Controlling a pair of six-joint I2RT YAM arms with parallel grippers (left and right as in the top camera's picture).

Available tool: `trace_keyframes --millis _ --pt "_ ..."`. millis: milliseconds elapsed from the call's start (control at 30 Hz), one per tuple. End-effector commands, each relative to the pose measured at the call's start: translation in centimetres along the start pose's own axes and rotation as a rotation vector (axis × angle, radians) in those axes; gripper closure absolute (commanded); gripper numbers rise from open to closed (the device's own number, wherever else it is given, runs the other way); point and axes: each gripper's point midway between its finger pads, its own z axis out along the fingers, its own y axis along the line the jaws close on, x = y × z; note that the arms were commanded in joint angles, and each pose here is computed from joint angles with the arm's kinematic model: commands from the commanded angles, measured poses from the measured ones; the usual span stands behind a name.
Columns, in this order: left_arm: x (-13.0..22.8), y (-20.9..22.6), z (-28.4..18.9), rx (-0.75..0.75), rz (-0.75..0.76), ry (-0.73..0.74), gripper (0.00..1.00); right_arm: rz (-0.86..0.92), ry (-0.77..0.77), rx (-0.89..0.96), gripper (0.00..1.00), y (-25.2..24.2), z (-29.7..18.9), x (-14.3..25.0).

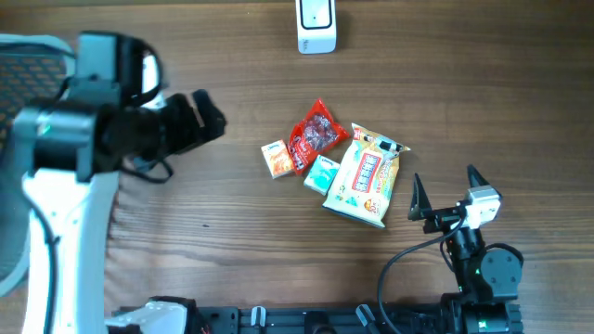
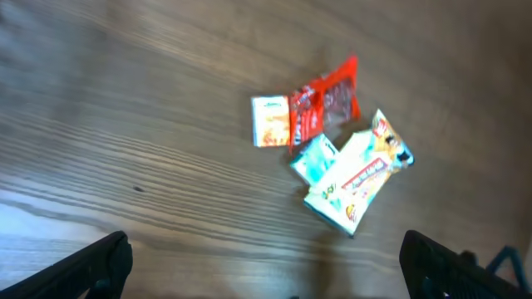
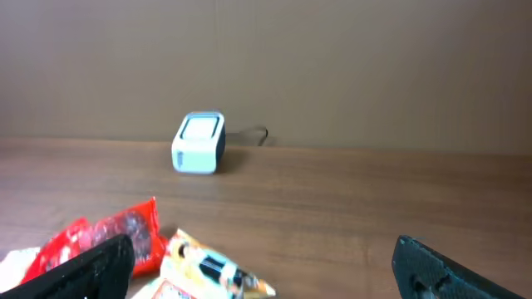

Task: Scan the item barcode
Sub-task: 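Move right gripper to cream snack bag and grasp it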

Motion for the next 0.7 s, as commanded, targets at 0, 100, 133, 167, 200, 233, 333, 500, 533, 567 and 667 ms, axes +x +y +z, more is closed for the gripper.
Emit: trace_keyframes --millis 0,100,133,167,200,233,333,500,533,567,667 --pt "0.3 -1.5 2.9 -0.002 0.036 0.087 0.00 0.284 -0.103 -0.226 0.00 3.6 -0.6 -3.3" --pt "0.0 -1.5 5.4 -0.036 0.031 0.148 0.00 0.922 -0.057 -0.369 0.00 5.0 -1.3 -5.2" --pt "-0.1 -1.5 5.8 -0.042 0.028 0.159 0.00 0.969 -0.055 -0.406 0.00 5.4 -1.6 -5.7" --pt "-0.1 -1.4 6.3 -0.050 0.026 0.171 0.00 0.916 -0.150 -0.481 0.00 5.9 -2.5 -8.3" --pt "-0.2 -1.4 6.6 -0.054 0.024 0.178 0.00 0.816 -0.280 -0.523 0.00 6.0 -3.7 -11.1" --pt "-0.2 -1.3 6.7 -0.056 0.024 0.181 0.00 0.707 -0.407 -0.539 0.00 6.0 -5.2 -14.2" --pt "-0.2 -1.3 6.7 -0.056 0.024 0.181 0.00 0.464 -0.316 -0.476 0.00 6.9 -4.7 -19.4" --pt "-0.2 -1.3 6.7 -0.056 0.024 0.181 0.00 0.250 0.302 -0.448 0.00 8.0 2.2 -20.5" --pt "-0.2 -1.3 6.7 -0.056 0.024 0.181 0.00 0.260 0.412 -0.439 0.00 7.9 3.2 -20.2" --pt "-0.3 -1.5 6.7 -0.051 0.025 0.173 0.00 0.298 0.560 -0.425 0.00 7.7 4.4 -19.3" --pt "-0.9 -1.8 6.8 -0.037 0.030 0.151 0.00 0.473 0.848 -0.356 0.00 7.1 7.3 -14.3"
